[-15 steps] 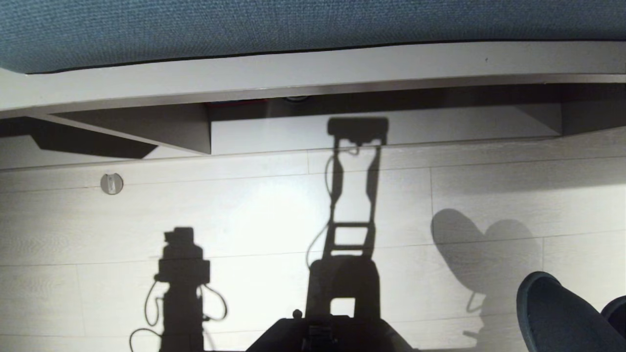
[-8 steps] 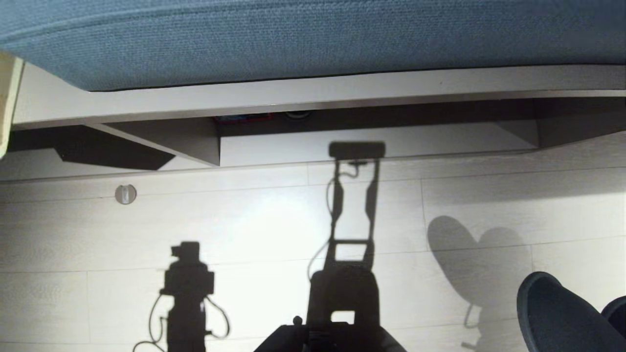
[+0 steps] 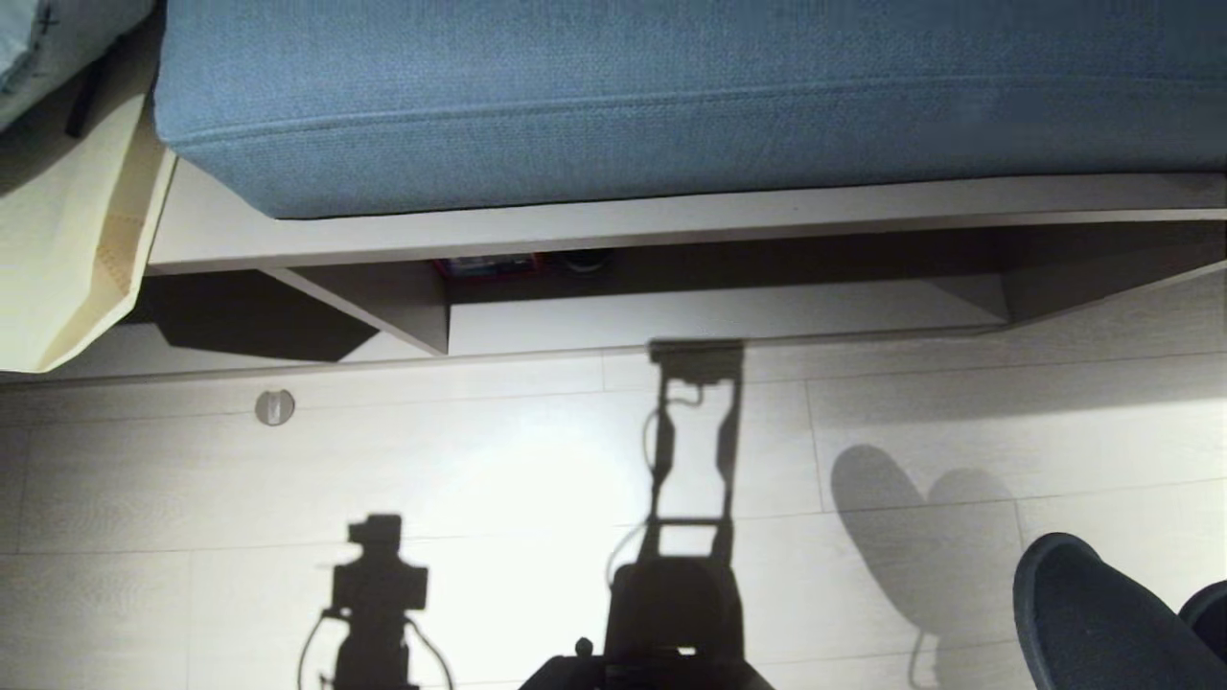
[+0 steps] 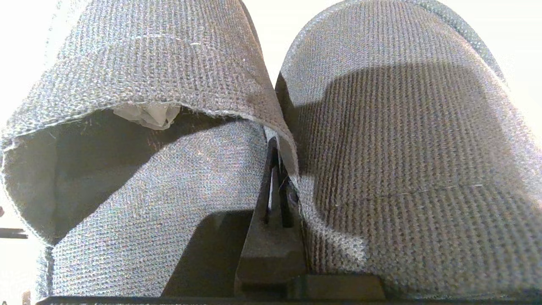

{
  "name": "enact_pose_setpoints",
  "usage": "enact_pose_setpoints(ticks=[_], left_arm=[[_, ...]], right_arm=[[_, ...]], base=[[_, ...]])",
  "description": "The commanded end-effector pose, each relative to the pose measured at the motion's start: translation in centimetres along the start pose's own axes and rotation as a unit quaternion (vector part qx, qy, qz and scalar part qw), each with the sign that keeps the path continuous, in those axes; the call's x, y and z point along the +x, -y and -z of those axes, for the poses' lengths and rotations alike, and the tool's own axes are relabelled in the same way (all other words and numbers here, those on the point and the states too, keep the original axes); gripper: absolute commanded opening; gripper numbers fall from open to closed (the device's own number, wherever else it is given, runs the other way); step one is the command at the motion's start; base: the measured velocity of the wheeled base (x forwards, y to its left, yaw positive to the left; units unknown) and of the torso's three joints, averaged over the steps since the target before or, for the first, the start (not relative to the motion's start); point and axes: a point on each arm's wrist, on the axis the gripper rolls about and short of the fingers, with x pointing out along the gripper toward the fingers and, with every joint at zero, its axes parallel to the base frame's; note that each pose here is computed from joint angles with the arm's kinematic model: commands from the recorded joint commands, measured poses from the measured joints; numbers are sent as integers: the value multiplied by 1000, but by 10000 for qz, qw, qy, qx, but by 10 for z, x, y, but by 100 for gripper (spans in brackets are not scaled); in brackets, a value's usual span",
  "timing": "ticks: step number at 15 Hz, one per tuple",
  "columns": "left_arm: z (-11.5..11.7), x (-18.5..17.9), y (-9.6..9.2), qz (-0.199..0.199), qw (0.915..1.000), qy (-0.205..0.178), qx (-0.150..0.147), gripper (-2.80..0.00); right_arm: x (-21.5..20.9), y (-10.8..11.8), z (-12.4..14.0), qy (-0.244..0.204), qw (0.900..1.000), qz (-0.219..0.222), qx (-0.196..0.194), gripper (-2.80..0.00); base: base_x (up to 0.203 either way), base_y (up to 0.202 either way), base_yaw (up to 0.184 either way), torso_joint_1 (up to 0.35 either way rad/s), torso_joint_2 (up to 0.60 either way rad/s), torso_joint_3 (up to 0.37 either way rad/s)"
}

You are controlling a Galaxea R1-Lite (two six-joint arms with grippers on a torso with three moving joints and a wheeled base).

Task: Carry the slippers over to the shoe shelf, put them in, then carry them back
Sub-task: Place the slippers on the floor

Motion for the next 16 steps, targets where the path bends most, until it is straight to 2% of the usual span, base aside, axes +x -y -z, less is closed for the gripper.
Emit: enact_pose_setpoints(ticks=[1, 16], left_arm=[[0, 0, 0, -1, 10000, -2, 0, -280], [0, 0, 0, -1, 10000, -2, 0, -280]], right_arm=[[0, 0, 0, -25, 10000, -5, -2, -280], [0, 0, 0, -25, 10000, -5, -2, -280]], base=[[0, 0, 0, 6, 2, 198], [0, 0, 0, 1, 2, 204]])
